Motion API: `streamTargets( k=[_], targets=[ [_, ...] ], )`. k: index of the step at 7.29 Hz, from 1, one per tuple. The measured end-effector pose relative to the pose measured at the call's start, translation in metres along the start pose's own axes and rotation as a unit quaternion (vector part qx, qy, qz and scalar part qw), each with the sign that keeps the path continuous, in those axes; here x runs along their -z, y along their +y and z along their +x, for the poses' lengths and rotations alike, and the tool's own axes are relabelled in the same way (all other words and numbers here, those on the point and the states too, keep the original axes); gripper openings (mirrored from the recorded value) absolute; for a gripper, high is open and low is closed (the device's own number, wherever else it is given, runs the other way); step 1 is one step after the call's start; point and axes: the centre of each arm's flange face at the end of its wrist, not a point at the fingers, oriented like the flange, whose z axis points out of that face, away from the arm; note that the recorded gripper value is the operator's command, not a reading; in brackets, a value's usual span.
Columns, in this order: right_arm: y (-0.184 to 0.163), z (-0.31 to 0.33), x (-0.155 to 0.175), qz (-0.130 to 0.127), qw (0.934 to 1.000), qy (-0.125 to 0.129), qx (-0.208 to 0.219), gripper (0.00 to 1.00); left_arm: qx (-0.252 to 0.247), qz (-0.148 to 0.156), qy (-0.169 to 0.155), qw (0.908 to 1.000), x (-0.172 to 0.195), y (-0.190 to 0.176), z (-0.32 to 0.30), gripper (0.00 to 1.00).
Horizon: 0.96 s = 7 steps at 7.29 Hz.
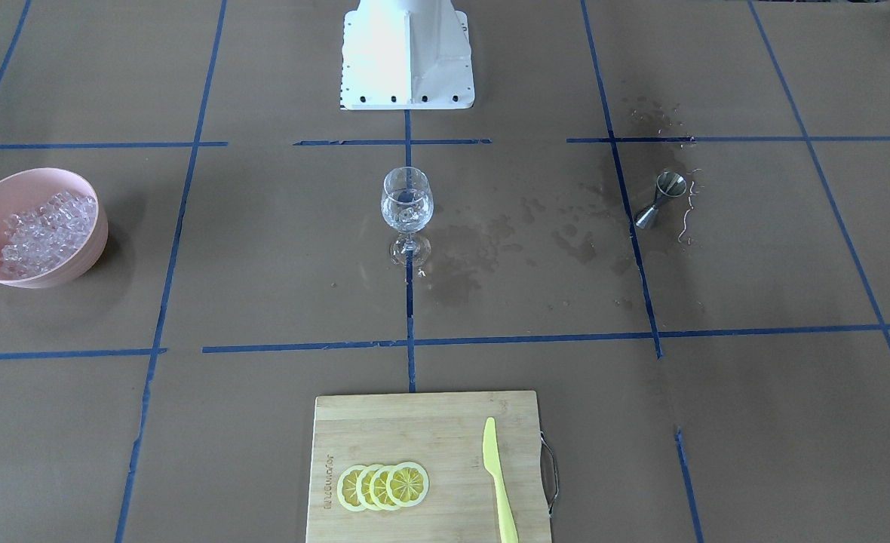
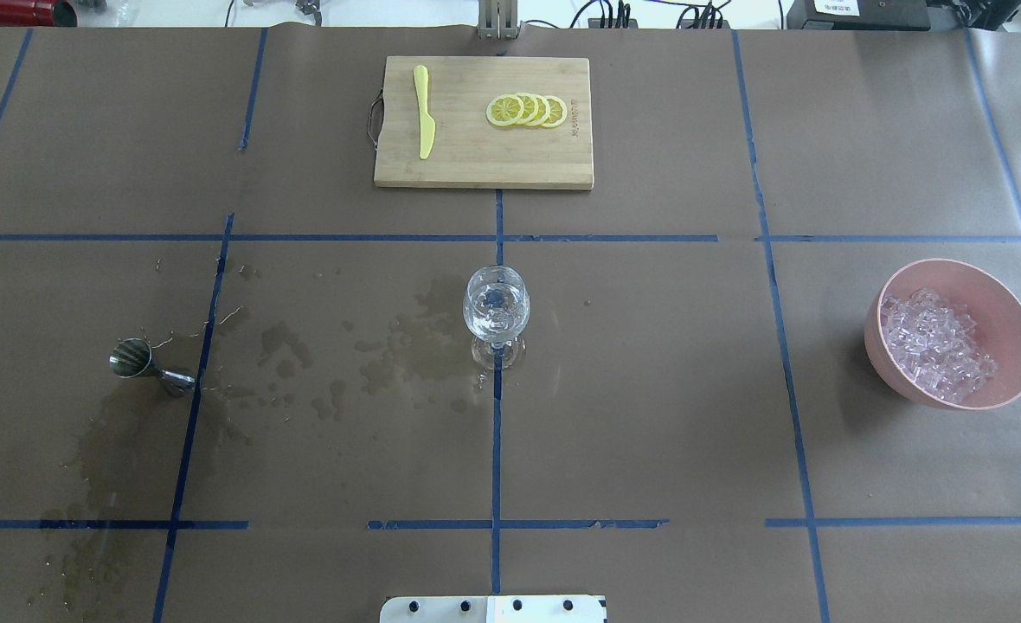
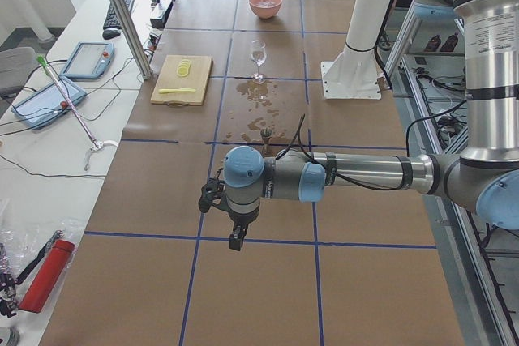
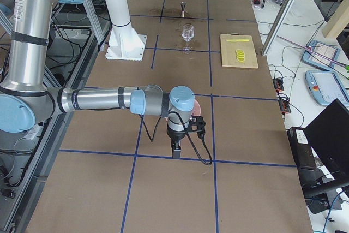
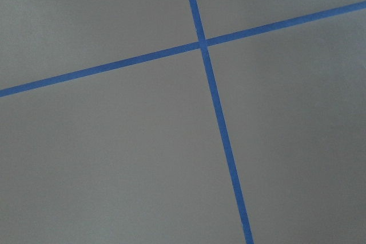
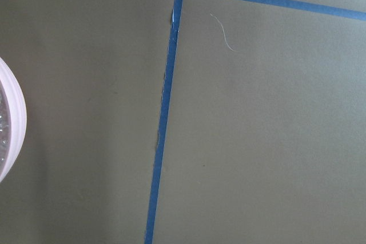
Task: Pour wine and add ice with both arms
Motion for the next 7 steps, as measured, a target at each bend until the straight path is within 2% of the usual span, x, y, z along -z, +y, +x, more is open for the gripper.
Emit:
streamTargets(
  k=[7],
  targets=[
    [0.0069,0.0061,0.0015,0.004,0.9999,-0.010,0.002,1.00,-0.007,0.002,0.000,1.0000,0.0015,-0.0022,0.0020,1.00]
  ],
)
